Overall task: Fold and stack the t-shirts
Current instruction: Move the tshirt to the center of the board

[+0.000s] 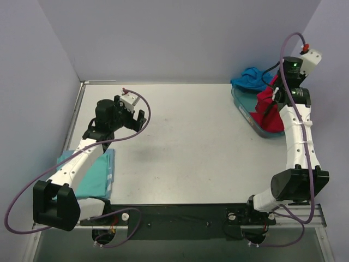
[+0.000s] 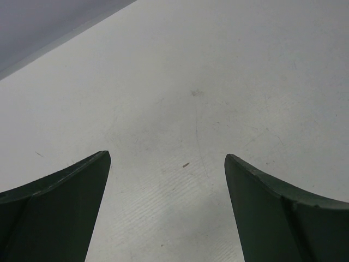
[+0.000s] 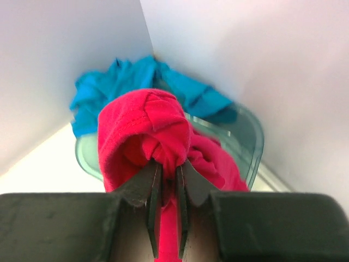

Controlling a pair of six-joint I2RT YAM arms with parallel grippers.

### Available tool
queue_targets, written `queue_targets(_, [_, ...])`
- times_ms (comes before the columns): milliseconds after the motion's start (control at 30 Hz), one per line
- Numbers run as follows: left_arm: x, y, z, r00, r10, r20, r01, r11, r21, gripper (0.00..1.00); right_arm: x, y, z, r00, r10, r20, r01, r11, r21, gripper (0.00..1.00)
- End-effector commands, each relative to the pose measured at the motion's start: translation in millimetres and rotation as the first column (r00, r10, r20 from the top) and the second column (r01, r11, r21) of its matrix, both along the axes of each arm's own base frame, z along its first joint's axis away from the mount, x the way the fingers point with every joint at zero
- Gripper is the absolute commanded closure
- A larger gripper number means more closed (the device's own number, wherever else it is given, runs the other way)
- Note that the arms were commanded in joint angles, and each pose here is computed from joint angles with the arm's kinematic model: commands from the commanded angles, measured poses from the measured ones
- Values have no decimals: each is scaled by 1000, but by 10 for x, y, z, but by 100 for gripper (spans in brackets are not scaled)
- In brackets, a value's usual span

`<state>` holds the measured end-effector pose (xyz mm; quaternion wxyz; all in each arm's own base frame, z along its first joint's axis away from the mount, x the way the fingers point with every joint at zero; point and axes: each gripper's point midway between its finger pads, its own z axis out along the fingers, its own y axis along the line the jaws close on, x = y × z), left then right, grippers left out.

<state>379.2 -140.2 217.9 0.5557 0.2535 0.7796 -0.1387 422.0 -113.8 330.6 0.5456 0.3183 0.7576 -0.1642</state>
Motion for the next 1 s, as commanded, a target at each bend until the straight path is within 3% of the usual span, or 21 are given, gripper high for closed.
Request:
queue_targets(0, [23, -74, 297, 994, -41, 106, 45, 998, -34, 3, -379, -306, 1604, 924, -90, 372, 141, 984, -112, 100])
queue_targets(67, [24, -91, 341, 992, -44, 119, 49, 998, -40, 3, -406, -301, 2066, 882, -53, 468, 134, 981, -141, 100])
queue_targets(133, [48, -71, 395, 991, -29, 132, 36, 998, -48, 3, -511, -171, 2756, 797, 50, 602, 94, 974, -205, 100])
queue_targets(167, [61, -60, 432, 990, -16, 138, 24, 998, -56, 3, -446, -75, 2863, 787, 123, 605, 42, 967, -251, 100])
queue_targets(233, [80, -40, 470, 991, 6, 135, 4, 997, -75, 3, -474, 250, 3272, 696, 288, 658, -78, 941, -329, 100])
queue_targets(267, [92, -21, 496, 991, 16, 137, -4, 996, -84, 3, -549, 481, 3537, 606, 393, 692, -153, 911, -383, 100])
queue_targets(300, [95, -21, 529, 991, 25, 130, -11, 994, -106, 3, -551, 668, 3615, 559, 449, 697, -210, 890, -405, 100])
queue_targets(367, [121, 19, 565, 992, 50, 115, -34, 989, -143, 3, -625, 1217, 3768, 405, 601, 689, -367, 797, -479, 100])
queue_targets(433, [165, 85, 599, 991, 81, 104, -62, 983, -174, 3, -677, 1762, 3760, 266, 704, 658, -507, 683, -526, 100])
queue_targets(567, [274, 325, 704, 979, 164, 124, -137, 970, -199, 3, -752, 2819, 3441, 9, 808, 589, -757, 390, -524, 100])
queue_targets(667, [349, 533, 797, 963, 225, 149, -194, 961, -196, 3, -976, 3433, 3255, -218, 792, 570, -871, 105, -479, 100])
queue_targets(700, [351, 570, 802, 960, 232, 154, -201, 961, -191, 3, -1008, 3566, 3223, -267, 772, 577, -883, 44, -467, 100])
queue_targets(733, [350, 624, 839, 955, 241, 172, -210, 961, -180, 3, -1118, 3698, 3145, -332, 737, 589, -904, -71, -422, 100])
queue_targets(800, [341, 685, 852, 949, 252, 189, -223, 961, -161, 3, -1182, 3792, 3022, -373, 704, 604, -913, -164, -372, 100])
queue_targets(867, [330, 760, 850, 939, 272, 209, -248, 959, -137, 3, -1052, 3821, 2687, -308, 739, 600, -946, -168, -278, 100])
queue_targets(900, [328, 790, 809, 936, 280, 211, -259, 958, -125, 3, -838, 3847, 2284, -223, 773, 593, -974, -148, -173, 100])
queue_targets(933, [325, 840, 833, 926, 298, 232, -278, 954, -112, 3, -816, 3801, 2170, -198, 784, 588, -979, -135, -150, 100])
queue_targets(967, [313, 867, 818, 923, 304, 238, -287, 952, -102, 3, -659, 3814, 1699, -130, 810, 572, -991, -131, -40, 100])
